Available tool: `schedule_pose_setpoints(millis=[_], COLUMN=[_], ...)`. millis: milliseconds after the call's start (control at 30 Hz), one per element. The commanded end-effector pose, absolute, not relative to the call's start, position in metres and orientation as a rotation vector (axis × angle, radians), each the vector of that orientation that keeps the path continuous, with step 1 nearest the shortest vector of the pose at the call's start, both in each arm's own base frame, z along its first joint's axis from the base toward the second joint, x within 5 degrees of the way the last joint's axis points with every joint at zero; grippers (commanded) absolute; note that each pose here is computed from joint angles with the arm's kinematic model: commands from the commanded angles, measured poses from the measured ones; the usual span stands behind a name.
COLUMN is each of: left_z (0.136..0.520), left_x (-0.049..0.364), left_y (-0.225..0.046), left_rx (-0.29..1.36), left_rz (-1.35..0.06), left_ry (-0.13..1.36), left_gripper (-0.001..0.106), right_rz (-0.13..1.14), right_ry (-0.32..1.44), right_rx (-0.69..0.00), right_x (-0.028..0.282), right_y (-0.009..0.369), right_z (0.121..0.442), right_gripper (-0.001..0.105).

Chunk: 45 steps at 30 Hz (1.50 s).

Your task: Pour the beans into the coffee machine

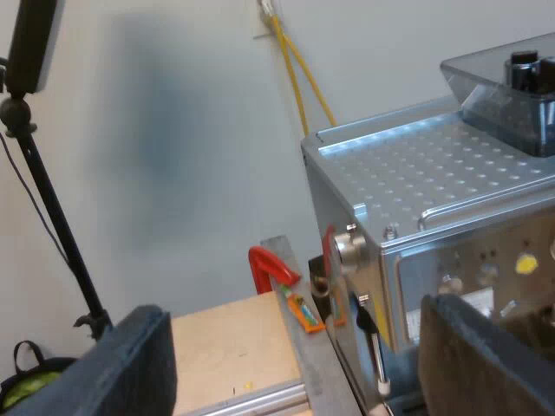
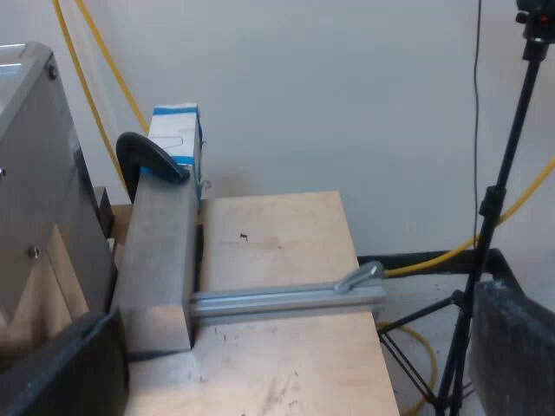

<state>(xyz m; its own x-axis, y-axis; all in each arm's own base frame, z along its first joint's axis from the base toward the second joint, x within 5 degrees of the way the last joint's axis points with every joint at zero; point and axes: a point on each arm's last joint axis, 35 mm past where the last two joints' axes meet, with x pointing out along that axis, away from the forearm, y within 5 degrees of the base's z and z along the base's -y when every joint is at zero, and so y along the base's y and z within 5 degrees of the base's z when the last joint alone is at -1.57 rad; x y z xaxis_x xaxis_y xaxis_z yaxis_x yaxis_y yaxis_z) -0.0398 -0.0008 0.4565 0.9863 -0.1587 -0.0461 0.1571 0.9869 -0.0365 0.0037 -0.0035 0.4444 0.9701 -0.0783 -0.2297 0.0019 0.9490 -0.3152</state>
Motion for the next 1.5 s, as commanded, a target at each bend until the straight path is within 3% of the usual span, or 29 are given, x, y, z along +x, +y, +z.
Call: schedule_pose_setpoints(millis=[33, 233, 333, 667, 867, 1067, 1400, 1500], left_z=[0.448, 0.426, 0.422, 0.412, 0.413, 0.403, 0.361, 0.332], left_x=[-0.063, -0.104, -0.104, -0.113, -0.105, -0.069, -0.009, 0.010], left_y=[0.001, 0.004, 0.004, 0.005, 0.006, 0.004, 0.000, -0.001], left_rx=[-0.036, -0.032, -0.032, -0.032, -0.033, -0.051, -0.051, -0.050], left_rz=[-0.143, -0.144, -0.143, -0.112, -0.074, -0.067, -0.065, -0.075], left_ry=[0.036, 0.001, 0.042, 0.148, 0.122, 0.112, 0.172, 0.275], left_gripper=[0.061, 0.061, 0.061, 0.061, 0.061, 0.061, 0.061, 0.061], right_rz=[-0.051, -0.066, -0.070, -0.047, -0.041, -0.015, 0.005, 0.013], right_ry=[0.188, 0.095, 0.070, 0.166, 0.173, 0.149, 0.259, 0.312], right_rx=[-0.329, -0.324, -0.322, -0.328, -0.328, -0.325, -0.329, -0.330], right_x=[-0.018, -0.054, -0.073, -0.082, -0.074, -0.047, -0.010, 0.000], right_y=[-0.004, -0.005, -0.005, -0.006, -0.005, -0.004, -0.002, -0.002], right_z=[0.435, 0.420, 0.412, 0.402, 0.398, 0.388, 0.351, 0.336], right_gripper=[0.081, 0.081, 0.081, 0.081, 0.081, 0.081, 0.081, 0.081])
